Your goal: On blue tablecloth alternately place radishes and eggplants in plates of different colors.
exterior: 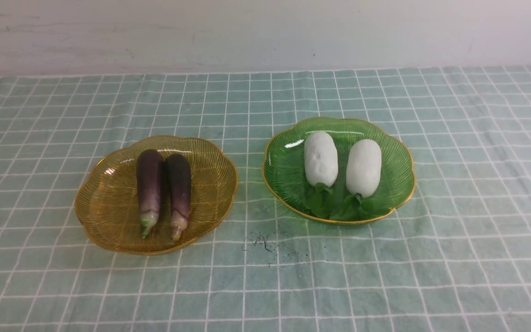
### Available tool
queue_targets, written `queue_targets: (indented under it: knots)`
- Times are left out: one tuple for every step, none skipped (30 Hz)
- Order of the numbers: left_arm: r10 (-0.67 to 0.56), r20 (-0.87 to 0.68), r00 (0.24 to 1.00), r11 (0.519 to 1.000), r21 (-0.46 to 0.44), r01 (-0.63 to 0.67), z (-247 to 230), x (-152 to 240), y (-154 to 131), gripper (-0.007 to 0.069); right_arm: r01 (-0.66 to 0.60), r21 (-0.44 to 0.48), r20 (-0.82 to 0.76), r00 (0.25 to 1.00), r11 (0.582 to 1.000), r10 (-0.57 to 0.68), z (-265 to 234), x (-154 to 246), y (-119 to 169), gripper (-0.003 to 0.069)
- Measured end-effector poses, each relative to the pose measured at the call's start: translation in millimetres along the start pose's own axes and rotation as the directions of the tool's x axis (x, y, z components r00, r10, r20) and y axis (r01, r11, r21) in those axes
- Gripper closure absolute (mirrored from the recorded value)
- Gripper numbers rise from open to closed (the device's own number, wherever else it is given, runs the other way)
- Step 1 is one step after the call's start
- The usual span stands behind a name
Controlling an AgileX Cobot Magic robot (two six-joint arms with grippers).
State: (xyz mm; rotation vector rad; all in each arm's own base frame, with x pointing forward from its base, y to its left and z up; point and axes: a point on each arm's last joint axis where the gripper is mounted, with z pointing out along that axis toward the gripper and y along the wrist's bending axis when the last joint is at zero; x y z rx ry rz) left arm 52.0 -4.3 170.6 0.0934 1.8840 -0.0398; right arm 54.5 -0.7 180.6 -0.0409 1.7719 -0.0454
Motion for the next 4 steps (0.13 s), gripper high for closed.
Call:
queue_targets:
  knots:
    - [0.000,0.000,1.000,1.000,0.000,0.000,0.0,0.0,0.0,0.0633,0.000,0.000,0.000,1.000,1.000,0.000,0.0,0.0,0.0,0.0673]
    - [0.000,0.000,1.000,1.000,0.000,0.000,0.0,0.0,0.0,0.0633,0.000,0.000,0.000,1.000,1.000,0.000,0.0,0.0,0.0,0.0673]
    - [0.000,0.000,1.000,1.000,0.000,0.000,0.0,0.0,0.0,0.0633,0.000,0.000,0.000,1.000,1.000,0.000,0.0,0.0,0.0,0.0673]
    - [0.000,0.000,1.000,1.000,0.000,0.000,0.0,0.0,0.0,0.0633,0.000,0.000,0.000,1.000,1.000,0.000,0.0,0.0,0.0,0.0673]
